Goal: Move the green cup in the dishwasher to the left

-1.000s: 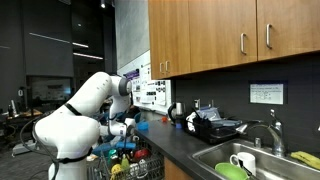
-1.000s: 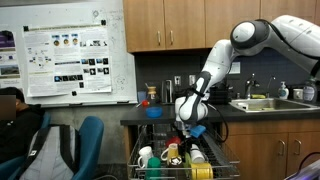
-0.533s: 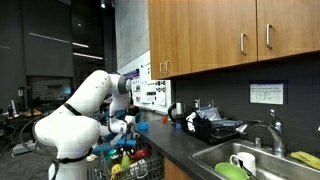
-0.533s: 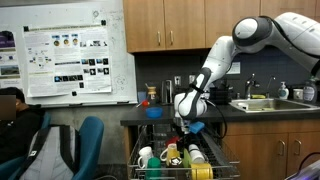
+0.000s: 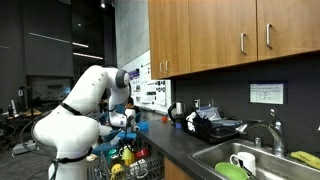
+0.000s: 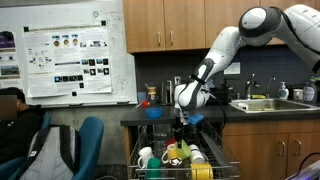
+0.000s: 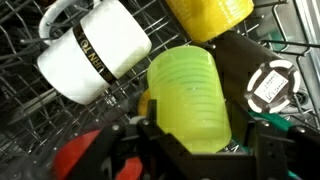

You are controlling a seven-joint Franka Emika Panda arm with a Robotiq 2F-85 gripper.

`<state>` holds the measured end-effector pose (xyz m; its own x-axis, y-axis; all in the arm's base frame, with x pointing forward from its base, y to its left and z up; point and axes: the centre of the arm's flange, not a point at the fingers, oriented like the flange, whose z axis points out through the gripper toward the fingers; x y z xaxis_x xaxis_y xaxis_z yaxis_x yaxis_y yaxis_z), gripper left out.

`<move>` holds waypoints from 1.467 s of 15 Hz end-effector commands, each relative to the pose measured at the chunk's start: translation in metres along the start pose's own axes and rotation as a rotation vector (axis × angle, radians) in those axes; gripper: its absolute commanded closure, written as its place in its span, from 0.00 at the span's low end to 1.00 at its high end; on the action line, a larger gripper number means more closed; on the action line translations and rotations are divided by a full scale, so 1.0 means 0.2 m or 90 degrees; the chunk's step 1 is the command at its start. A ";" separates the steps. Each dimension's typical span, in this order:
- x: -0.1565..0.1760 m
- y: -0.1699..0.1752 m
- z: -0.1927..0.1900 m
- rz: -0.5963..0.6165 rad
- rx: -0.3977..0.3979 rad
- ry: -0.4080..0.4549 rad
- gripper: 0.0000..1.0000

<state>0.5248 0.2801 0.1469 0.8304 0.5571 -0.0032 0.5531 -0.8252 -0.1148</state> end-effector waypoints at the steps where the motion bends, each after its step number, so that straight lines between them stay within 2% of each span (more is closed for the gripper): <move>1: -0.02 -0.01 -0.18 0.009 -0.001 0.023 0.55; 10: 0.13 -0.09 -0.40 -0.014 -0.008 0.069 0.55; 22: 0.39 -0.23 -0.47 -0.060 0.026 0.121 0.55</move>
<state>0.5534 0.3417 0.2440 0.7882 0.5873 0.1838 0.6115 -0.7810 -0.1268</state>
